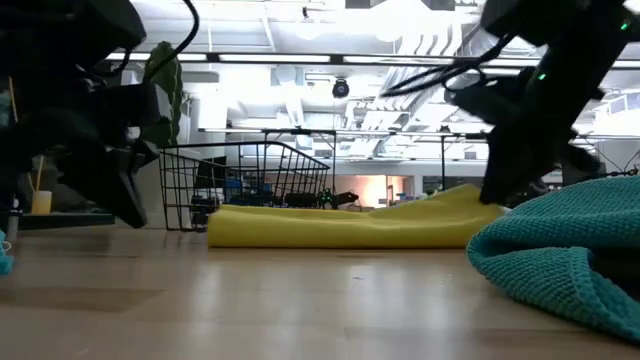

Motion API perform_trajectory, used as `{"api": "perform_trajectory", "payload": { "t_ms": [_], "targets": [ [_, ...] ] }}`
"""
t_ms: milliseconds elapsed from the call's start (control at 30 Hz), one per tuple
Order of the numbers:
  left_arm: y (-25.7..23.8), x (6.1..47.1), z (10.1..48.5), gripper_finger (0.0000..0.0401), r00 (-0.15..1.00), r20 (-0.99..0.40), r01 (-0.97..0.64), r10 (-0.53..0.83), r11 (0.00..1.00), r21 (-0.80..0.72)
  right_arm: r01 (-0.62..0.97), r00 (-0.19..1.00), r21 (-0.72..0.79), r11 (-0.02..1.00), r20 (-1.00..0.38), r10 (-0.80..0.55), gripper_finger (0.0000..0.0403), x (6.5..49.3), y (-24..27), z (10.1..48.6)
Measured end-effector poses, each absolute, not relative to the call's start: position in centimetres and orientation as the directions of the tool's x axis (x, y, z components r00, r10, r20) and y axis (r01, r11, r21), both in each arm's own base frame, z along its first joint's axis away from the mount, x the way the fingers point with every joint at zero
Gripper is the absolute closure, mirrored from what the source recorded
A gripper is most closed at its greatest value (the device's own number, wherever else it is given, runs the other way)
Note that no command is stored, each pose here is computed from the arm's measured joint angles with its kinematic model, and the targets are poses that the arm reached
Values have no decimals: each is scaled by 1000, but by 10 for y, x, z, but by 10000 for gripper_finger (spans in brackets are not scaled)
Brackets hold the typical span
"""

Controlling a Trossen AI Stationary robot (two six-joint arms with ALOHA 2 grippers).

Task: Fold microfiber towels
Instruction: Fold the left yellow microfiber cloth

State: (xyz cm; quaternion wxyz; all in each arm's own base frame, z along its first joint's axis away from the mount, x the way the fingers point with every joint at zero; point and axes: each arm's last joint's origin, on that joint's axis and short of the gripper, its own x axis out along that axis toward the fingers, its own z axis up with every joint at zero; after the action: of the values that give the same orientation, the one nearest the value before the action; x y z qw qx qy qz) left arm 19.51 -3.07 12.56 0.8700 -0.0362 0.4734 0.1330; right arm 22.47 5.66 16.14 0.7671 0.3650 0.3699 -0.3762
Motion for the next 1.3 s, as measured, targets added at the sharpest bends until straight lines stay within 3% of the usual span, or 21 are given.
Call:
{"api": "perform_trajectory", "payload": {
  "t_ms": [300,867,1033,1300],
  "targets": [
    [-26,223,104,401,528,-823,-252,208,964,82,829,482,324,455,-826,-290,403,216,60,175],
    [-26,239,105,401,517,-825,-236,227,965,117,879,361,246,408,-903,-234,396,227,47,150],
    [-26,238,104,401,509,-831,-234,225,965,119,881,355,239,408,-905,-235,349,229,43,147],
    [-26,238,104,401,506,-833,-232,223,966,118,903,300,207,377,-931,-208,227,228,34,144]
  ]
}}
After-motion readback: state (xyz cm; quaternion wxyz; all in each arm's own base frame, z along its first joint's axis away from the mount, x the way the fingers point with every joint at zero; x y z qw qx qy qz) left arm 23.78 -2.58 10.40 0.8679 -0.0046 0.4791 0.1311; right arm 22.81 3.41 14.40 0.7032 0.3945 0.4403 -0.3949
